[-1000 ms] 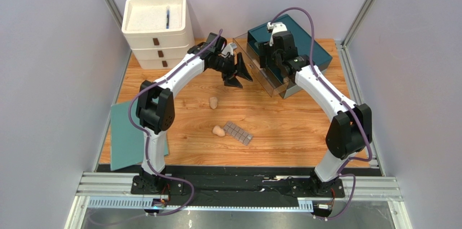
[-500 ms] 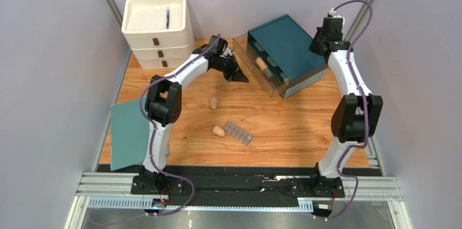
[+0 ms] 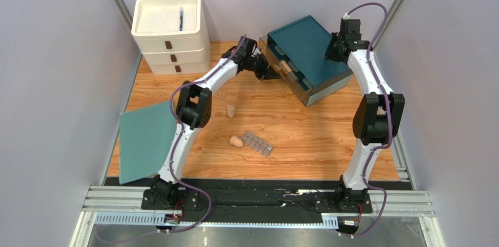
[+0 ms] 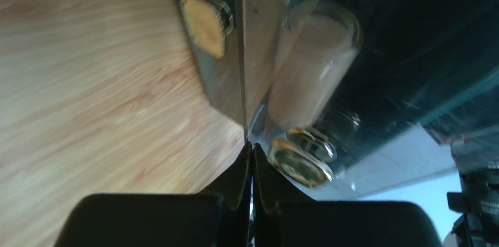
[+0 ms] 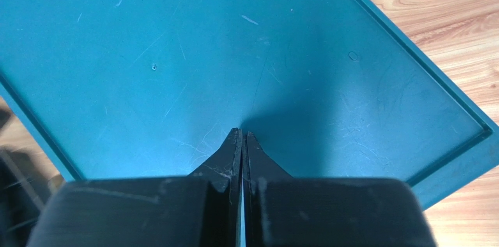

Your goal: Organize the makeup

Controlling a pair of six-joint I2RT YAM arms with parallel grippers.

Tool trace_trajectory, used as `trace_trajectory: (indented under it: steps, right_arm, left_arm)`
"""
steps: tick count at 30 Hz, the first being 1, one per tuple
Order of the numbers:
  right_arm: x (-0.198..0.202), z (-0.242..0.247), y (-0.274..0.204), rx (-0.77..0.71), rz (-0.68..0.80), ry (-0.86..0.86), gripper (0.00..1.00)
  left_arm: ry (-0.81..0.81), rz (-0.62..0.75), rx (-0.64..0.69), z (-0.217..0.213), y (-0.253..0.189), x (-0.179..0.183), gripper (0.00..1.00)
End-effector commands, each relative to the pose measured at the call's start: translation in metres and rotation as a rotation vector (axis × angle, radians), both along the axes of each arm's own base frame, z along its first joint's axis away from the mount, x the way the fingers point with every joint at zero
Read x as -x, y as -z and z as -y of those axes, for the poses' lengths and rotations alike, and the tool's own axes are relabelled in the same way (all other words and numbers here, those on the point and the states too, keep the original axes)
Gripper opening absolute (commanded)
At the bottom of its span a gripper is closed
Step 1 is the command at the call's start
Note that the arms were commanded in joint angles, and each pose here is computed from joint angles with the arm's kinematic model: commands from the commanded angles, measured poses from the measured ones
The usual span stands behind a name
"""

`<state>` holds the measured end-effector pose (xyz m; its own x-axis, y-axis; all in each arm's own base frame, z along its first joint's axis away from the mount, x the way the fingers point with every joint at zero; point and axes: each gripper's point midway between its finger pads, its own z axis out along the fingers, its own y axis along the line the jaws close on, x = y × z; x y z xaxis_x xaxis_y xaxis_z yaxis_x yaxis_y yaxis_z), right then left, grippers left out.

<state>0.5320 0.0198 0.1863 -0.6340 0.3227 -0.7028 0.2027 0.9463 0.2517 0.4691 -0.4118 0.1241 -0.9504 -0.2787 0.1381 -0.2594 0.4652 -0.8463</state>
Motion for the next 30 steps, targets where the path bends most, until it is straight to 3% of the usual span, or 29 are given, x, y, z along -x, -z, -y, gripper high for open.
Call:
trace_trajectory:
  steps: [1, 6, 11, 13, 17, 21, 23, 30]
  right_arm:
    - [0.017, -0.009, 0.030, -0.024, -0.110, -0.054, 0.00]
    - [0.019, -0.013, 0.032, -0.035, -0.120, -0.071, 0.00]
    - [0.020, -0.013, 0.028, -0.038, -0.111, -0.072, 0.00]
    - [0.019, -0.013, 0.028, -0.038, -0.110, -0.073, 0.00]
    - [0.020, -0.013, 0.033, -0.044, -0.122, -0.072, 0.00]
    - [0.024, -0.016, 0.039, -0.045, -0.137, -0.080, 0.00]
    - [0.026, -0.015, 0.040, -0.043, -0.142, -0.081, 0.00]
    - [0.029, 0.000, 0.044, -0.046, -0.151, -0.056, 0.00]
  left_arm:
    - [-0.006, -0.015, 0.248, 0.068, -0.044, -0.001, 0.00]
    - [0.011, -0.011, 0.380, 0.098, -0.050, 0.000, 0.00]
    - [-0.018, 0.043, 0.281, 0.070, -0.039, 0.001, 0.04]
    - [-0.071, 0.089, 0.238, 0.050, -0.051, -0.004, 0.12]
    - [-0.102, 0.052, 0.163, 0.027, -0.028, -0.002, 0.43]
    - [-0.097, 0.021, 0.139, 0.027, -0.017, -0.003, 0.58]
    - [-0.096, 0.011, 0.144, 0.030, -0.012, -0.005, 0.80]
    - [-0.119, -0.031, 0.137, 0.034, 0.007, -0.013, 0.72]
